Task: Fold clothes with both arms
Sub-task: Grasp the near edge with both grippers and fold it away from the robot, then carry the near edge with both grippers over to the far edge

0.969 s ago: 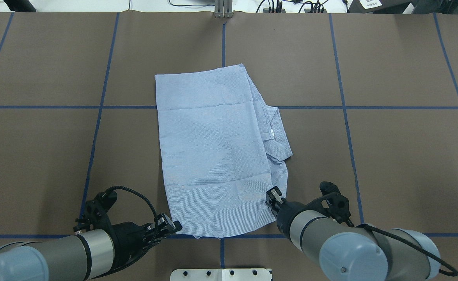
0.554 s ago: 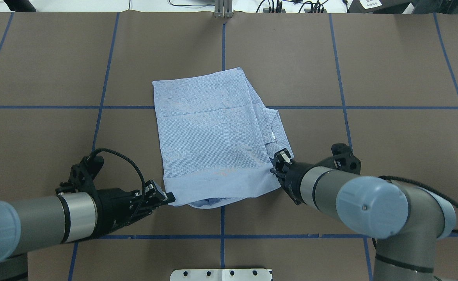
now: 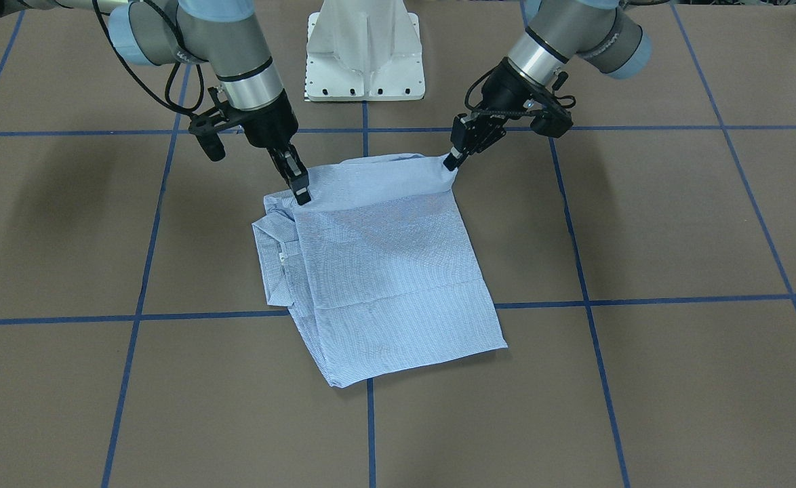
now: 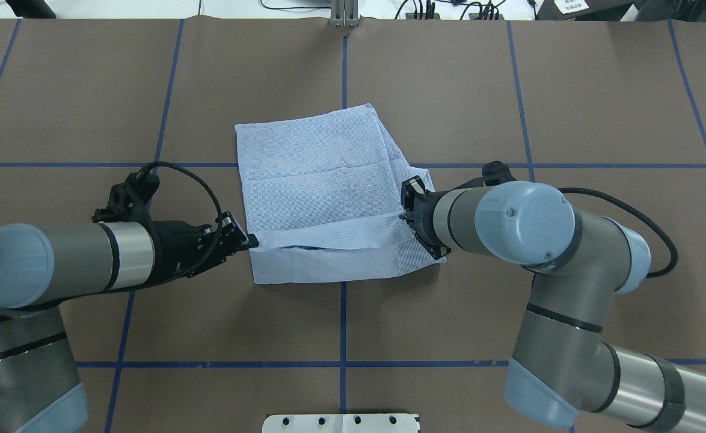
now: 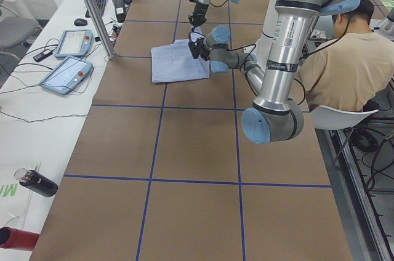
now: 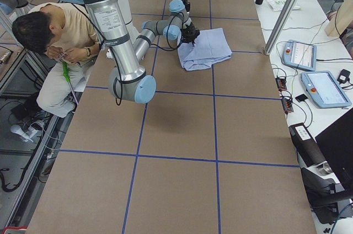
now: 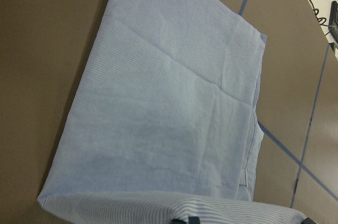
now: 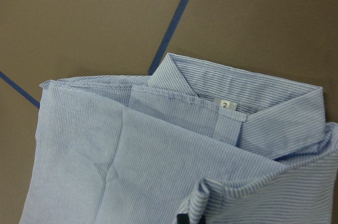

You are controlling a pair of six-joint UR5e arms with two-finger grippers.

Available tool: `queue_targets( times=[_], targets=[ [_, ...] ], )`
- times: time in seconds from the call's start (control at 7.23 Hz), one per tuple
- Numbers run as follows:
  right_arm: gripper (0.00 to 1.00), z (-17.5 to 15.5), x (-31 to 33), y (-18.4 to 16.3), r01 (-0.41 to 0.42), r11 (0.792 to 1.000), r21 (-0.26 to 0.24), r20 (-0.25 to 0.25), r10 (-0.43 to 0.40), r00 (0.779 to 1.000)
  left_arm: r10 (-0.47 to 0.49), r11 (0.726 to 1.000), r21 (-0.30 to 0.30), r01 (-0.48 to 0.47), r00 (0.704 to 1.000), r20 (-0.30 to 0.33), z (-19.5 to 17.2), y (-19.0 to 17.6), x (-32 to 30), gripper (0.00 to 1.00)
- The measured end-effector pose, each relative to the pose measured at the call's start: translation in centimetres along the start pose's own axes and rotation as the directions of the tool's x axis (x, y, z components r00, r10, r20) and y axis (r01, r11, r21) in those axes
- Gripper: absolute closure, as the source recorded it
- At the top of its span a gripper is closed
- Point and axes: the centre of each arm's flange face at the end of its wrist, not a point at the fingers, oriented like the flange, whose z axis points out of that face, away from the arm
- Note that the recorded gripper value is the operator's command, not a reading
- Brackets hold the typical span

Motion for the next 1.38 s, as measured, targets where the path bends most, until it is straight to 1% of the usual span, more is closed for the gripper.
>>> queue_targets(
  times=[0.28,0.55,0.69,0.83,1.11,1.38],
  targets=[
    [1.0,2.5,-4.4,-0.7,0.022,1.0,0.015,-0.028,-0.021,0.999,0.016,0.998,0.056,-0.017,1.0,0.026,3.2,-3.7,0.6,1.0],
    [1.0,3.8,-8.7,-2.0,0.034,0.999,0.026,-0.048,-0.033,0.998,0.043,0.994,0.1,-0.047,0.998,0.036,3.1,-7.4,1.0,1.0],
    [1.0,4.2,-10.4,-2.7,0.039,0.999,0.028,-0.057,-0.038,0.998,0.053,0.993,0.104,-0.057,0.998,0.038,2.4,-8.9,1.3,1.0],
    [1.0,5.0,-11.6,-2.9,0.042,0.999,0.026,-0.058,-0.04,0.998,0.065,0.991,0.11,-0.069,0.997,0.042,2.1,-10.2,1.6,1.0],
    [1.0,7.2,-13.2,-3.8,0.044,0.999,0.021,-0.039,-0.043,0.998,0.083,0.987,0.136,-0.09,0.995,0.057,2.8,-12.6,2.1,1.0],
    [1.0,7.8,-15.4,-4.8,0.051,0.998,0.034,-0.027,-0.05,0.998,0.087,0.982,0.161,-0.094,0.995,0.052,2.9,-14.4,3.4,1.0]
  ],
)
